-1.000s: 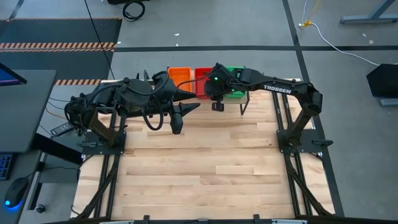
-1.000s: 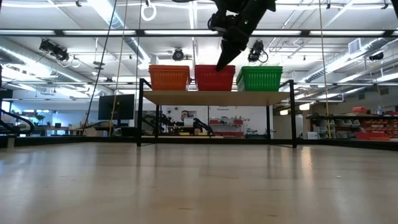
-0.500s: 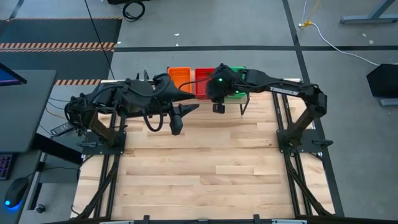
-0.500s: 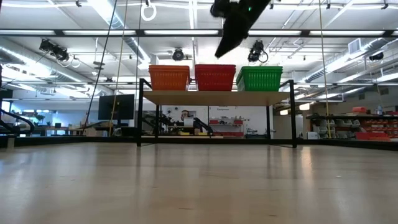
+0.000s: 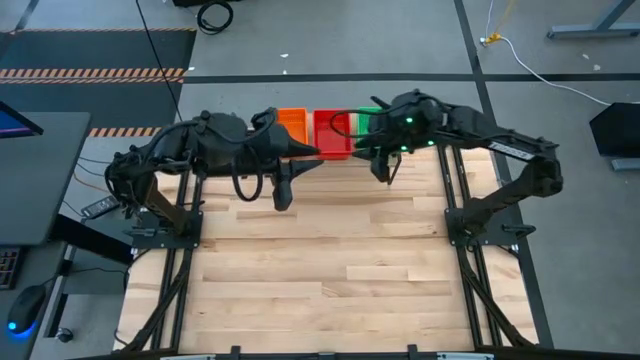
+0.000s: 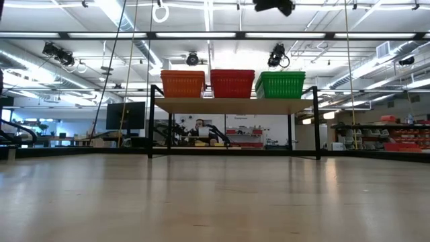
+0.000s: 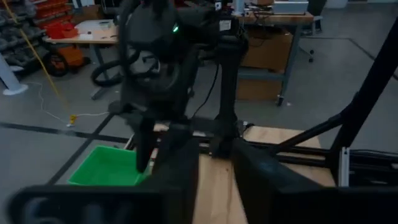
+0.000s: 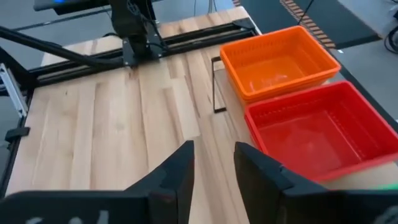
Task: Stack baskets on shelf by color
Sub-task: Return to Home Position
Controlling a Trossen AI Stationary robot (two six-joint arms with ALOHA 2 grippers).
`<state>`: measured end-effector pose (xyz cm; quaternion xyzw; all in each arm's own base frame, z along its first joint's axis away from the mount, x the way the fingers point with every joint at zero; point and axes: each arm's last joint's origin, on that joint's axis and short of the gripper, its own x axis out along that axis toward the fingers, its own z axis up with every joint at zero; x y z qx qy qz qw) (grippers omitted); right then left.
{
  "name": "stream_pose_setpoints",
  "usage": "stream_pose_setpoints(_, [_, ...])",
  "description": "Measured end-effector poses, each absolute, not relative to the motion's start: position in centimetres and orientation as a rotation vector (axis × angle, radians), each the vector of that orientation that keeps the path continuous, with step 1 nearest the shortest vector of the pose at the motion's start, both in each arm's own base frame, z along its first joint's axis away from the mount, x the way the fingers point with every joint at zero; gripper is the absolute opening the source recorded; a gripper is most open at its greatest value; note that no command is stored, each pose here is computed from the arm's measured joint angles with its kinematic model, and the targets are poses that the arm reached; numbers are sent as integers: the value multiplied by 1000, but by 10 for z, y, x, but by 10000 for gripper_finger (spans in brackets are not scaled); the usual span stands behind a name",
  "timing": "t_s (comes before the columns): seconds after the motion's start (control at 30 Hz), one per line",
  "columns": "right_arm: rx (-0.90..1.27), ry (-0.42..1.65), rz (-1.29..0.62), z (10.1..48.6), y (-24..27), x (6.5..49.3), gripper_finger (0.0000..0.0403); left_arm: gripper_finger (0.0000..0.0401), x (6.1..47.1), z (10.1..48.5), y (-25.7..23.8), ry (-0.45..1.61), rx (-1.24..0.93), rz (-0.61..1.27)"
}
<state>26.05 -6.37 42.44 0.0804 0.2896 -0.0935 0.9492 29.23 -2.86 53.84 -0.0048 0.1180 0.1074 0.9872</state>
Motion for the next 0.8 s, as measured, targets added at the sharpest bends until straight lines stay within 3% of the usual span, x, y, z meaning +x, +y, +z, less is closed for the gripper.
stream_pose_setpoints(0.17, [170, 608, -202, 429, -58, 236, 82, 12, 293, 535, -16, 276, 35, 242])
stream_pose_setpoints(0.33, [201, 593, -167, 429, -51, 214, 11, 5, 290, 526, -7, 377, 43, 226])
stream_pose_setpoints(0.8, [393, 273, -173, 387, -31, 136, 8, 2, 284, 513, 0, 525, 15, 175])
